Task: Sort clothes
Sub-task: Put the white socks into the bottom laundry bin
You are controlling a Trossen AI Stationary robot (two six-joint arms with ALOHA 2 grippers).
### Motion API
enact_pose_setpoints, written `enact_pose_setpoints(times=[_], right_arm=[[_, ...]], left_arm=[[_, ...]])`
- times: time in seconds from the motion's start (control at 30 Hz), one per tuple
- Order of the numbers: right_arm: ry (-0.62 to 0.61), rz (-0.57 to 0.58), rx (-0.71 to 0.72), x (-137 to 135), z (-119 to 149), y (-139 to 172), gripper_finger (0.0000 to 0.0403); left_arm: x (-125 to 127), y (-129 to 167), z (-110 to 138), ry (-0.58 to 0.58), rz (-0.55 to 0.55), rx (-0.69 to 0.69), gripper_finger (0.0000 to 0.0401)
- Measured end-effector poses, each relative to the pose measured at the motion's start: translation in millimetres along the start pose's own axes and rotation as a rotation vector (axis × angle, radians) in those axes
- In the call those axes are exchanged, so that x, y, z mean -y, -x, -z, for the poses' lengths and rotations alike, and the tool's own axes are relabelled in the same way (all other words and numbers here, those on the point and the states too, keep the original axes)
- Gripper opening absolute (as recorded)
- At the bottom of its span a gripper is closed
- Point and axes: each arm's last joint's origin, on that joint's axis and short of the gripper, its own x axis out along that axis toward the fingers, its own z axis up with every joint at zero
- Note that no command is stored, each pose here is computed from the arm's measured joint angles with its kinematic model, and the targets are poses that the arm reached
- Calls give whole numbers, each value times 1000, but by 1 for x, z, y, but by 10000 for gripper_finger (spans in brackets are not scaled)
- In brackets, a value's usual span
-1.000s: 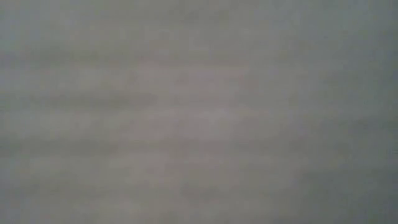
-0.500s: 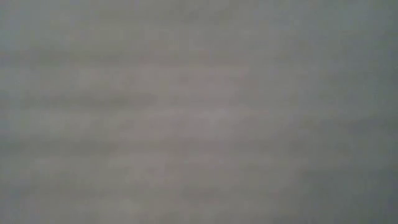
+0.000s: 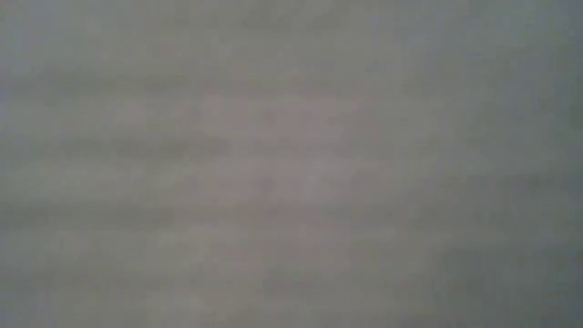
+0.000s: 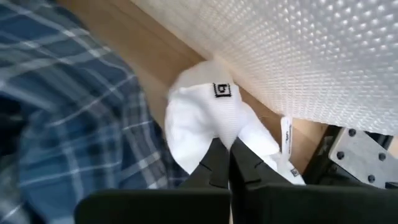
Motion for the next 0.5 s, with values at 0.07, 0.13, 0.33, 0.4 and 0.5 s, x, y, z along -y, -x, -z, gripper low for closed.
enact_pose_setpoints(times=[0.07, 0.13, 0.33, 0.4, 0.5], right_arm=[[6, -19, 23, 1, -2, 4, 1], [8, -45, 61, 3, -3, 11, 1], [6, -156, 255, 8, -12, 40, 0], [11, -197, 325, 10, -16, 52, 0], [30, -263, 431, 12, -23, 70, 0]], left_arm=[[1, 0, 0, -36, 20, -9, 176], [1, 0, 0, -53, 30, -8, 176], [9, 0, -9, -94, 128, 65, 176], [14, 0, -12, -127, 176, 102, 176], [19, -1, -16, -183, 190, 169, 178]])
